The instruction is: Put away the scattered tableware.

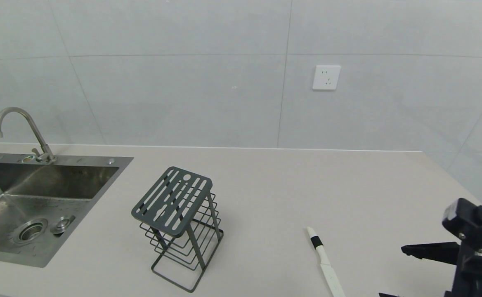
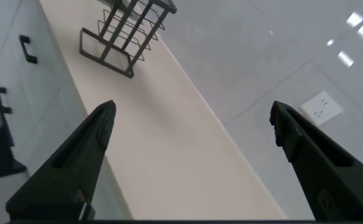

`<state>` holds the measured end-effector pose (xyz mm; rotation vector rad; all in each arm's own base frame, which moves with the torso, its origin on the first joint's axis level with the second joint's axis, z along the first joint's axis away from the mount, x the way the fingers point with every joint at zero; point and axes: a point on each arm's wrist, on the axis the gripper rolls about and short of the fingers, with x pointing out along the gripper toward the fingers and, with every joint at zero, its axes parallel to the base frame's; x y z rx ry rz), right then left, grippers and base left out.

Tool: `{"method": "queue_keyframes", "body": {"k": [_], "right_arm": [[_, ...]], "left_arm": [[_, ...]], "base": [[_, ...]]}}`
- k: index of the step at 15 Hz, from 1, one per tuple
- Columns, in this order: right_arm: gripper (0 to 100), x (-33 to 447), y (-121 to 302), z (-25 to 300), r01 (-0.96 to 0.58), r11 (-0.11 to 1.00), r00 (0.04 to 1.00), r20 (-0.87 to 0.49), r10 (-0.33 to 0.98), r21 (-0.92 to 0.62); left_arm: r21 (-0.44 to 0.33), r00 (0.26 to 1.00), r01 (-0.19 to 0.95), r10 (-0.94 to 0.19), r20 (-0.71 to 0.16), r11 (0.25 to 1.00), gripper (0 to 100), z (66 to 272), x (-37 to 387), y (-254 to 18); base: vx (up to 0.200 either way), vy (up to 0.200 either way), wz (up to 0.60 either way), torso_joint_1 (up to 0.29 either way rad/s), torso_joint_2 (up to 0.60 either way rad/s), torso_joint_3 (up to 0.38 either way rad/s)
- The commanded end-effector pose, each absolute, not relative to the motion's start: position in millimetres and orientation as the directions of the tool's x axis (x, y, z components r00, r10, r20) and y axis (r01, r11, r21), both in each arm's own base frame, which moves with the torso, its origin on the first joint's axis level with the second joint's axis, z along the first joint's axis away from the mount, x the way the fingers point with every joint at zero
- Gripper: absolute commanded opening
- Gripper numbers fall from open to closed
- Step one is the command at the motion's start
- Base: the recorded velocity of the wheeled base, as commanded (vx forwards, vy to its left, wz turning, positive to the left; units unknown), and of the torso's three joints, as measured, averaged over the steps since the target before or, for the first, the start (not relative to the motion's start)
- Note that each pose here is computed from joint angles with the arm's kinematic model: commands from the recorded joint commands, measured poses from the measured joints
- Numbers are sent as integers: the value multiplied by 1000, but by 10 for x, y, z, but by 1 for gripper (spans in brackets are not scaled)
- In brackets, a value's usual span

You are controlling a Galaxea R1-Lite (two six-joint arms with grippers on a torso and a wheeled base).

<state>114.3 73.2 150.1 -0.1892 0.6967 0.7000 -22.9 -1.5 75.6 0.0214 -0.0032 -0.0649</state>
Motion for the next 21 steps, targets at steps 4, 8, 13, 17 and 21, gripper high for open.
{"method": "queue_keyframes", "body": {"k": [4, 8, 13, 17, 21], "right_arm": [[100, 1427, 1075, 1335, -542, 834, 500, -759, 417, 101], [100, 1504, 1197, 1251, -489, 867, 491, -793, 361, 92], [100, 1662, 1368, 1078, -450, 890, 452, -840, 301, 76], [100, 1818, 1489, 898, -431, 902, 474, -841, 261, 37], [100, 1906, 1538, 714, -386, 921, 445, -866, 229, 45]], "left_arm": [[22, 998, 64, -64, 2, 998, 100, 756, -228, -14], [22, 998, 63, -63, 2, 998, 100, 756, -228, -14], [23, 998, 58, -58, 2, 998, 100, 756, -228, -13], [22, 998, 55, -55, 2, 998, 100, 756, -228, -12], [23, 999, 54, -54, 2, 998, 100, 756, -228, -13]], "base": [[0, 0, 0, 0, 0, 0], [0, 0, 0, 0, 0, 0], [0, 0, 0, 0, 0, 0], [0, 0, 0, 0, 0, 0], [0, 0, 0, 0, 0, 0]]}}
